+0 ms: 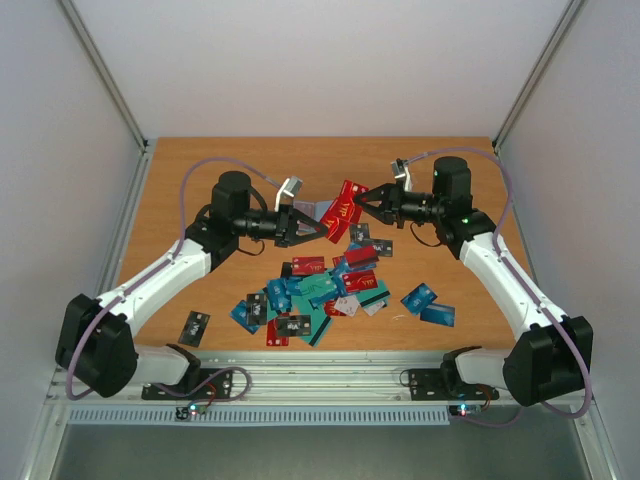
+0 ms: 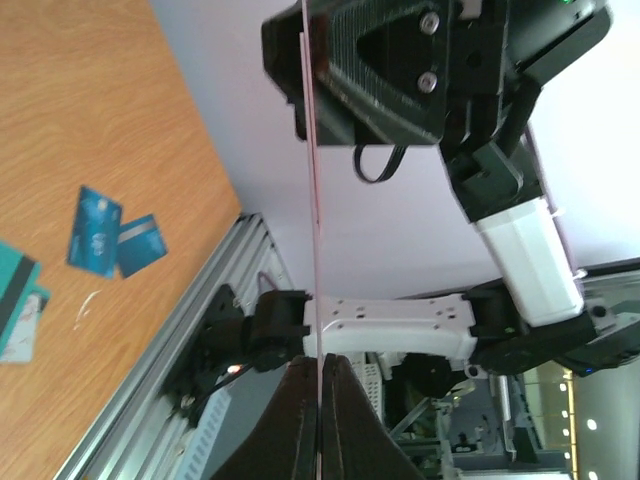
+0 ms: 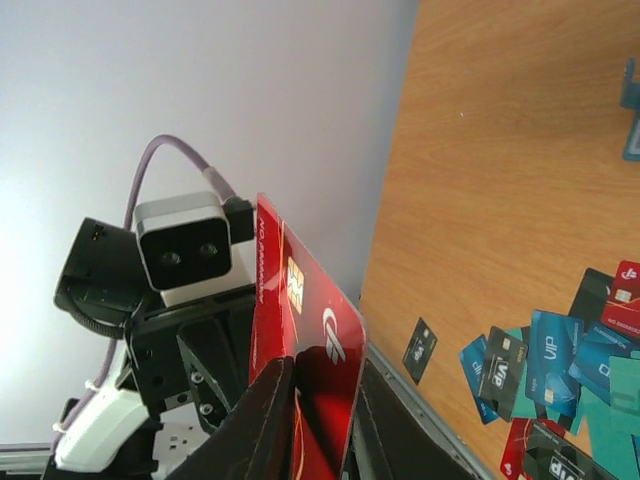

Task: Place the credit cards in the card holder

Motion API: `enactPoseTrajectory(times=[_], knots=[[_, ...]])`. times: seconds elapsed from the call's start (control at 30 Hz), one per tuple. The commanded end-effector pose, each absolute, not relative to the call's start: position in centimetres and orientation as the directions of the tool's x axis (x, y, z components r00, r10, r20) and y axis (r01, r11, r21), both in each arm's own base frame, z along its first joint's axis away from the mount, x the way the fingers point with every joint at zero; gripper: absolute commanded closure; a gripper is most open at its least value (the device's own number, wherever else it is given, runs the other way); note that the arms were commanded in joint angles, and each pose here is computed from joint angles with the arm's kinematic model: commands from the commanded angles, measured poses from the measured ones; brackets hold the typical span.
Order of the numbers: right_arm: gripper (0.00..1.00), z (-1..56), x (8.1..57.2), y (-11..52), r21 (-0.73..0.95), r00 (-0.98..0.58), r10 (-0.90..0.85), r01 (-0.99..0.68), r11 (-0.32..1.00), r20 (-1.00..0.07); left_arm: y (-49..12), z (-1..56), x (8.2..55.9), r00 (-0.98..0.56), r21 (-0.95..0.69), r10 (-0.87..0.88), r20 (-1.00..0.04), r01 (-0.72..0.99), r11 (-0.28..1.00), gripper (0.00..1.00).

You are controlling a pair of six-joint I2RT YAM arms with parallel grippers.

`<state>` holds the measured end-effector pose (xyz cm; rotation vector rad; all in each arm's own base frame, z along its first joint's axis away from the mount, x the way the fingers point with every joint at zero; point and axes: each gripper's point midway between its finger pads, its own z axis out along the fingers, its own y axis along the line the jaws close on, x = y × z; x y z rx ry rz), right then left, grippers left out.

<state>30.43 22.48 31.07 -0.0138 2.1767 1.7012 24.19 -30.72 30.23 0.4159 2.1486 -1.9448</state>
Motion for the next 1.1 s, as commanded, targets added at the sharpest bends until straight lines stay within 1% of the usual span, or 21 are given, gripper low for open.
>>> enactPoseTrajectory(times=[0.0,0.2,0.33,0.43,0.47,0.53,0.57,0.6,0.67,0.77,0.83,0.93,1.03,1.07], knots=[[0.87,29.4,31.0,22.5,0.932,-0.93,0.229,-0.218,0.288,-0.288,-29.5,28.7,23.0,-0.933,-0.915,0.096,-0.348,0.36,0.183,1.0],[0.9,27.1,30.9,22.2,0.927,-0.938,0.226,-0.181,0.329,-0.264,-27.8,26.1,22.4,-0.945,-0.886,0.072,-0.318,0.324,0.332,1.0],[0.9,23.2,30.5,22.3,0.933,-0.956,0.211,-0.125,0.337,-0.205,-26.1,24.7,22.3,-0.945,-0.843,0.042,-0.324,0.309,0.44,1.0],[0.88,18.8,30.1,22.1,0.926,-0.968,0.207,-0.056,0.372,-0.141,-25.1,23.9,22.4,-0.942,-0.812,0.024,-0.335,0.301,0.501,1.0],[0.84,17.2,29.8,21.8,0.917,-0.971,0.206,-0.028,0.397,-0.119,-24.8,23.8,22.4,-0.94,-0.802,0.021,-0.341,0.303,0.516,1.0],[0.67,13.9,29.2,20.9,0.87,-0.975,0.212,0.049,0.49,-0.064,-24.5,23.5,22.7,-0.937,-0.787,0.011,-0.35,0.3,0.539,1.0],[0.62,12.6,28.9,20.4,0.837,-0.977,0.208,0.076,0.542,-0.046,-24.4,23.5,22.8,-0.934,-0.782,0.004,-0.357,0.301,0.545,1.0],[0.58,11.5,28.5,19.8,0.801,-0.979,0.203,0.101,0.589,-0.026,-24.4,23.7,23.0,-0.931,-0.782,-0.005,-0.364,0.302,0.546,1.0],[0.51,10.8,28.1,18.9,0.742,-0.981,0.191,0.112,0.661,-0.022,-24.4,24.0,23.4,-0.926,-0.783,-0.026,-0.376,0.302,0.544,1.0],[0.42,12.4,28.3,18.5,0.725,-0.981,0.186,0.087,0.683,-0.057,-24.5,25.0,24.2,-0.919,-0.792,-0.069,-0.389,0.295,0.534,1.0],[0.39,15.6,28.6,19.3,0.777,-0.979,0.175,0.026,0.629,-0.108,-24.8,26.0,24.6,-0.913,-0.804,-0.091,-0.397,0.299,0.515,1.0],[0.36,21.3,29.1,21.0,0.868,-0.97,0.171,-0.067,0.492,-0.172,-25.6,28.2,25.2,-0.905,-0.836,-0.123,-0.407,0.315,0.45,1.0],[0.35,25.8,29.1,22.3,0.911,-0.961,0.166,-0.145,0.387,-0.223,-26.3,30.8,26.1,-0.891,-0.865,-0.173,-0.419,0.335,0.373,1.0],[0.35,27.0,29.2,22.7,0.914,-0.958,0.164,-0.162,0.371,-0.236,-26.5,31.5,26.4,-0.895,-0.878,-0.193,-0.403,0.319,0.355,1.0]])
